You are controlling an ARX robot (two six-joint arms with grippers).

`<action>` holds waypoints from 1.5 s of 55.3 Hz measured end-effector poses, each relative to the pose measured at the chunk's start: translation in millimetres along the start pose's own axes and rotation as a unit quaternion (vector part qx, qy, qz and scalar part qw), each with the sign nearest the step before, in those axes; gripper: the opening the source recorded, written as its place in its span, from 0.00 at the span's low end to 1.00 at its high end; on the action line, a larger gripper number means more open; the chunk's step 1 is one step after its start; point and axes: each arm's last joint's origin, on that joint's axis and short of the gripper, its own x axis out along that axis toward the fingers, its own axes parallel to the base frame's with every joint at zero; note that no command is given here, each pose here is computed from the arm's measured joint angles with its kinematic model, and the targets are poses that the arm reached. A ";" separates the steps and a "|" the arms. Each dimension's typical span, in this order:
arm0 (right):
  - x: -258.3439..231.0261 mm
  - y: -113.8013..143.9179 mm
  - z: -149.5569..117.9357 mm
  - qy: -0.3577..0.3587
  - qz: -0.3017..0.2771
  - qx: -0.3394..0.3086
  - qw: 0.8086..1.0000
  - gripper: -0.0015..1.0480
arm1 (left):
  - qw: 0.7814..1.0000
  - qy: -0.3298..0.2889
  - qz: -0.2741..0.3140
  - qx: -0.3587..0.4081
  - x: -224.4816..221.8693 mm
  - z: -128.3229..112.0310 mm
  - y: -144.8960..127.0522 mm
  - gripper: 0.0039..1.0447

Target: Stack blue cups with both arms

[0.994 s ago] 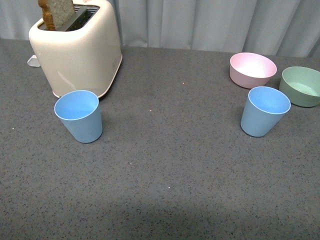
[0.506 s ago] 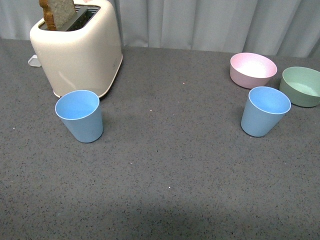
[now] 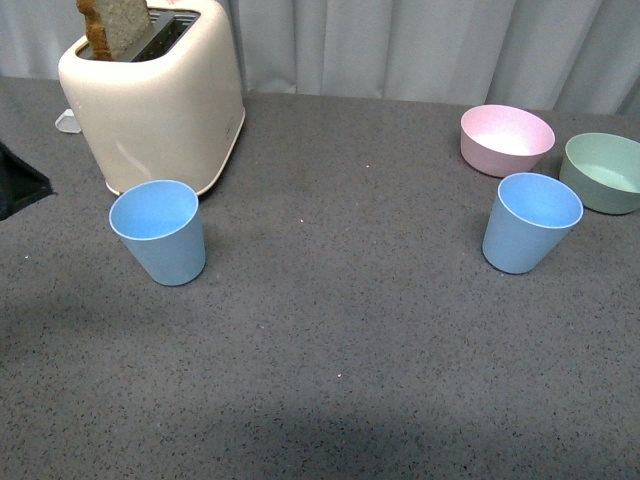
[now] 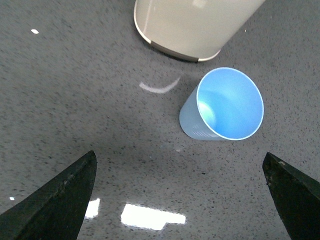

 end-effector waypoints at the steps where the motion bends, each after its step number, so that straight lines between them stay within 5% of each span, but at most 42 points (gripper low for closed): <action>1: 0.0 0.0 0.0 0.000 0.000 0.000 1.000 0.91 | 1.000 0.004 0.000 0.000 2.4 1.0 -0.8 0.94; 47: 0.0 0.0 0.0 0.000 0.000 0.000 1.000 0.91 | 0.988 0.152 0.015 -0.026 113.2 28.1 -21.3 0.93; 59: 0.0 0.0 0.0 0.000 0.000 0.000 1.000 0.91 | 0.982 0.185 0.020 -0.016 122.3 26.8 -32.2 0.50; 76: 0.0 0.0 -0.1 0.000 0.000 0.000 1.000 0.91 | 0.979 0.203 0.030 -0.005 123.0 22.2 -38.3 0.04; 83: 0.0 0.0 0.0 0.000 0.000 0.000 1.000 0.91 | 0.978 0.208 0.026 0.003 121.9 21.2 -46.8 0.03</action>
